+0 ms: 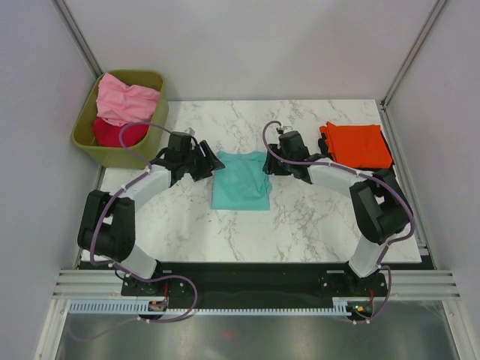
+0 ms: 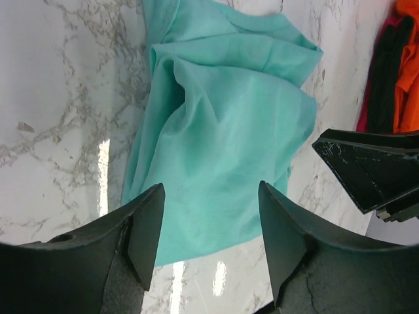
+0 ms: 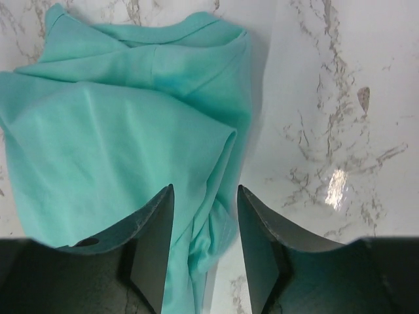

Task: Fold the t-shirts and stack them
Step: Fold the tshirt

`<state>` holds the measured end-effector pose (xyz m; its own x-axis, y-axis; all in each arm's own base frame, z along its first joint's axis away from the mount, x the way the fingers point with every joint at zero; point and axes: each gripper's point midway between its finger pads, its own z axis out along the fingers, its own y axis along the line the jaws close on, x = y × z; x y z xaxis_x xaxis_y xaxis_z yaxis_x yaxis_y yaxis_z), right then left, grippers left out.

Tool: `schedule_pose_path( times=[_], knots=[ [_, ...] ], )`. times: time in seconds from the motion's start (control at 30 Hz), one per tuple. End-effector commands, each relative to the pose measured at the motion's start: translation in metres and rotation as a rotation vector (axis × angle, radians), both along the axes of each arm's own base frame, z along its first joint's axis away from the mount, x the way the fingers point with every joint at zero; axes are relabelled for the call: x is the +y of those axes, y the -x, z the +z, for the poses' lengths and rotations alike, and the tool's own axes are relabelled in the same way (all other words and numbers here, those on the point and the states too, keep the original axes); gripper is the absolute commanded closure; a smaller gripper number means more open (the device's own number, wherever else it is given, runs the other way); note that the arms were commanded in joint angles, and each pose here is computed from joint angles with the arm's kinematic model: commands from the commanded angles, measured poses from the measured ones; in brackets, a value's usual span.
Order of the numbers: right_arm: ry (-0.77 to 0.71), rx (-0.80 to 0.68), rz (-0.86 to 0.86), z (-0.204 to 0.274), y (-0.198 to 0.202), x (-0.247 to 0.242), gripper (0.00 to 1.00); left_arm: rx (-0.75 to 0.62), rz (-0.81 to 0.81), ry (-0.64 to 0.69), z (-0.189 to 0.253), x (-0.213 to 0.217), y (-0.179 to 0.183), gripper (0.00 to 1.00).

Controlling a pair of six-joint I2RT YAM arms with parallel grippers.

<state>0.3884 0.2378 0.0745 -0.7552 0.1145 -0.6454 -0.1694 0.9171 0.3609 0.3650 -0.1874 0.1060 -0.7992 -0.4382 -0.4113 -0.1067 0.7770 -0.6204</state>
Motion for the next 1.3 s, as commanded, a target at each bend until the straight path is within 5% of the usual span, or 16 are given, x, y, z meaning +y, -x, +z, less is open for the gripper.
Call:
schedule_pose_path(
  times=[0.0, 0.17, 0.37, 0.4, 0.47, 0.6, 1.27],
  knots=[
    [0.042, -0.061, -0.019, 0.004, -0.028, 0.002, 0.48, -0.152, 0.027, -0.029, 0.007, 0.003, -0.029, 0.33],
    [0.084, -0.034, -0.046, -0.01, -0.045, 0.002, 0.49, -0.199, 0.009, -0.048, -0.005, 0.0, -0.048, 0.37],
    [0.059, -0.051, -0.033, -0.002, -0.056, 0.01, 0.73, -0.193, -0.003, -0.058, -0.015, -0.002, -0.062, 0.51],
    [0.046, -0.042, -0.02, -0.002, -0.056, 0.014, 0.85, -0.186, -0.006, -0.056, -0.017, -0.003, -0.063, 0.54],
    [0.034, -0.038, -0.018, -0.003, -0.059, 0.017, 1.0, -0.174, -0.011, -0.05, -0.023, -0.003, -0.066, 0.64],
    [-0.018, -0.037, 0.002, 0.003, -0.052, 0.023, 1.0, -0.162, -0.007, -0.032, -0.025, -0.002, -0.069, 0.97],
    [-0.128, -0.12, 0.033, 0.056, -0.029, 0.03, 1.0, -0.203, -0.012, 0.024, 0.015, 0.0, -0.04, 0.98]
  ],
)
